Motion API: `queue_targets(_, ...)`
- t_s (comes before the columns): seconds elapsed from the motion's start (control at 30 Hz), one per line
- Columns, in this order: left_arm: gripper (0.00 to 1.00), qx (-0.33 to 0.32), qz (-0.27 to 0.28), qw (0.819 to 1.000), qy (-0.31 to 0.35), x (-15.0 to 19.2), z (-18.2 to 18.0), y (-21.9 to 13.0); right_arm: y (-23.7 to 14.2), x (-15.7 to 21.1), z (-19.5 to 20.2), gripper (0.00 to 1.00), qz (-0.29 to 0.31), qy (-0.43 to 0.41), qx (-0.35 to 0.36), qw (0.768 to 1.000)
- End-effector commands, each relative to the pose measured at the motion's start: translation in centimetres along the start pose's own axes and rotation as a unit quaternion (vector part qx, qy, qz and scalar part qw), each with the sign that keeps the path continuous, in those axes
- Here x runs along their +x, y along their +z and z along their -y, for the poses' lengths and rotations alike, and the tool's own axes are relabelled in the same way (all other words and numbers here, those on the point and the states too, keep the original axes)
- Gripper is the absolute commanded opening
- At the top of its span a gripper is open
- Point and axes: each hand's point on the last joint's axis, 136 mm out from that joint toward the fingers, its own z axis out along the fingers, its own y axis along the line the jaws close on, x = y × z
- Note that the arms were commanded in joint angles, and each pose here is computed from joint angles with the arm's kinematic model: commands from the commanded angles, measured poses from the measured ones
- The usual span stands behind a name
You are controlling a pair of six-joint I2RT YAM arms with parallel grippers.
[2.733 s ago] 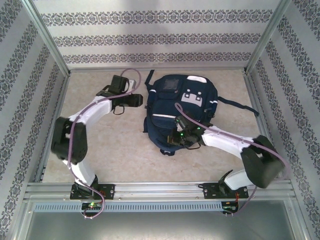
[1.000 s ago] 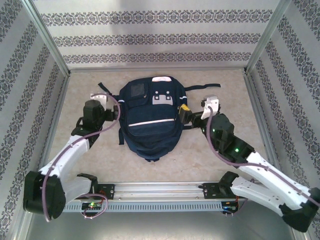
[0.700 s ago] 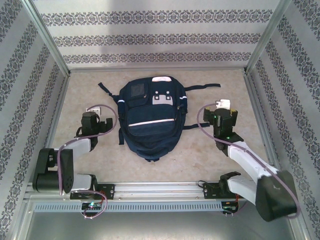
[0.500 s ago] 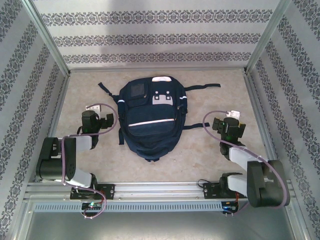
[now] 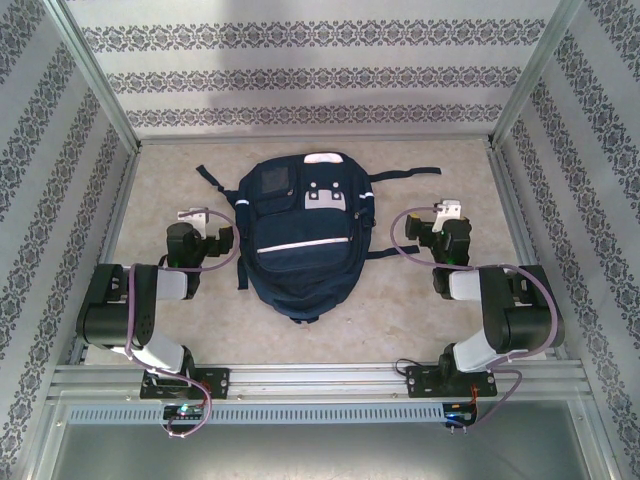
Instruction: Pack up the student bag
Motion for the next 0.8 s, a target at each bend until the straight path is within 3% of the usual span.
queue_targets(0.0,0.99,-0.003,0.025,1.0,0.012,-1.37,0.13,0.16,-0.18,-0.49,-0.54,0.98,0.004,-0.012,-0.015,1.0)
queue_targets(0.27,0.99,-0.007,0.023,1.0,0.017,-1.32,0.3,0.15,-0.2,-0.49,-0.62,0.98,0.007,-0.013,-0.017,1.0)
queue_targets(0.43,0.99,-0.019,0.023,0.999,0.012,-1.38,-0.15,0.19,-0.22,-0.47,-1.34,0.98,0.005,-0.009,-0.056,0.998)
queue_targets(0.77,0.99,-0.019,0.024,0.999,0.014,-1.4,-0.09,0.12,-0.17,-0.44,-1.09,0.98,0.004,-0.007,-0.047,0.999)
